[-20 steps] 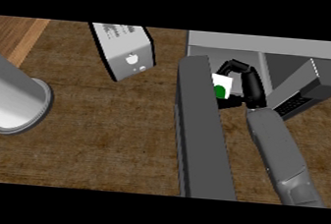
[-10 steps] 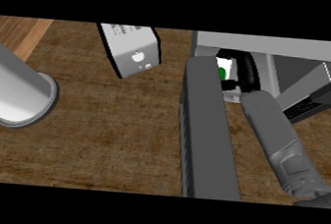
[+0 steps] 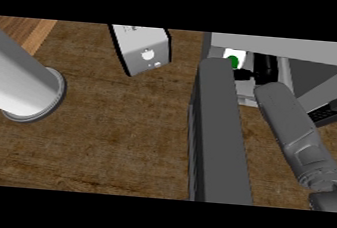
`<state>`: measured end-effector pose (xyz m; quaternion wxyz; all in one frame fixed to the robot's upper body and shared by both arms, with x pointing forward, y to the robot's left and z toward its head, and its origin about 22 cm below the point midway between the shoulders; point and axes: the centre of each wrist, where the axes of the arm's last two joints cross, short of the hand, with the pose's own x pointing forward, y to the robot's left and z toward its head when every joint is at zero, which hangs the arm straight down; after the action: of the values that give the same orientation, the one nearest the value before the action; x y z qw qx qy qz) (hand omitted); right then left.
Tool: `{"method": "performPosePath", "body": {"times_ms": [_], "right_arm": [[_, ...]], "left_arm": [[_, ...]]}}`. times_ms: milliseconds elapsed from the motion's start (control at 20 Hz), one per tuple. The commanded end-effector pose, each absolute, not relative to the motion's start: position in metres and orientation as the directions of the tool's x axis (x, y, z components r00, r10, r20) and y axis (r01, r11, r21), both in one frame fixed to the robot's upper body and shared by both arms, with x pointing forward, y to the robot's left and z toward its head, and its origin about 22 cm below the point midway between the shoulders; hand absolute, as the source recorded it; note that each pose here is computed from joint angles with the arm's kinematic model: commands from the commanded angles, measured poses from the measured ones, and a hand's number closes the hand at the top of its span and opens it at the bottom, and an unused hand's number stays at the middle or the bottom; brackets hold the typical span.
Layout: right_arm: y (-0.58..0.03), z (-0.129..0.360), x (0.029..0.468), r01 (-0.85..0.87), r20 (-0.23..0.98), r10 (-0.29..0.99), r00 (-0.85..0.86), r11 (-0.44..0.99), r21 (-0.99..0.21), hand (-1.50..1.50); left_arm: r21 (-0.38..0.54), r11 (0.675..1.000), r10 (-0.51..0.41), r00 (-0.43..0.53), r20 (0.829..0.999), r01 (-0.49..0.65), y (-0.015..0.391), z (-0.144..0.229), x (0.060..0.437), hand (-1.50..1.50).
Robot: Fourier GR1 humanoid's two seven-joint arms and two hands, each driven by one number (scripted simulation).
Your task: Pick up the milk, place it into the microwave and close the microwave
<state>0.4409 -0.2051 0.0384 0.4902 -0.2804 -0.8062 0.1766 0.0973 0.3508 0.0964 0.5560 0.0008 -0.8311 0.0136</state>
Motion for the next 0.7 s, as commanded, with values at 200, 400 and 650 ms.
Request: {"method": "performPosePath", "body": {"times_ms": [200, 400, 650], "right_arm": [[-0.231, 0.052, 0.446, 0.403, 0.559, 0.755, -0.343, 0.656, -0.638, 1.5], [-0.239, 0.034, 0.438, 0.431, 0.534, 0.8, -0.273, 0.598, -0.676, 1.5], [-0.288, 0.021, 0.424, 0.548, 0.457, 0.887, 0.069, 0.349, -0.76, -1.5]], "left_arm": [[-0.027, 1.0, 0.031, -0.38, 0.925, 0.017, 0.349, 0.094, 0.108, -1.5], [-0.006, 1.0, 0.014, -0.378, 0.925, 0.023, 0.352, 0.095, 0.111, -1.5], [0.009, 1.0, -0.002, -0.367, 0.93, 0.018, 0.352, 0.095, 0.116, -1.5]]}}
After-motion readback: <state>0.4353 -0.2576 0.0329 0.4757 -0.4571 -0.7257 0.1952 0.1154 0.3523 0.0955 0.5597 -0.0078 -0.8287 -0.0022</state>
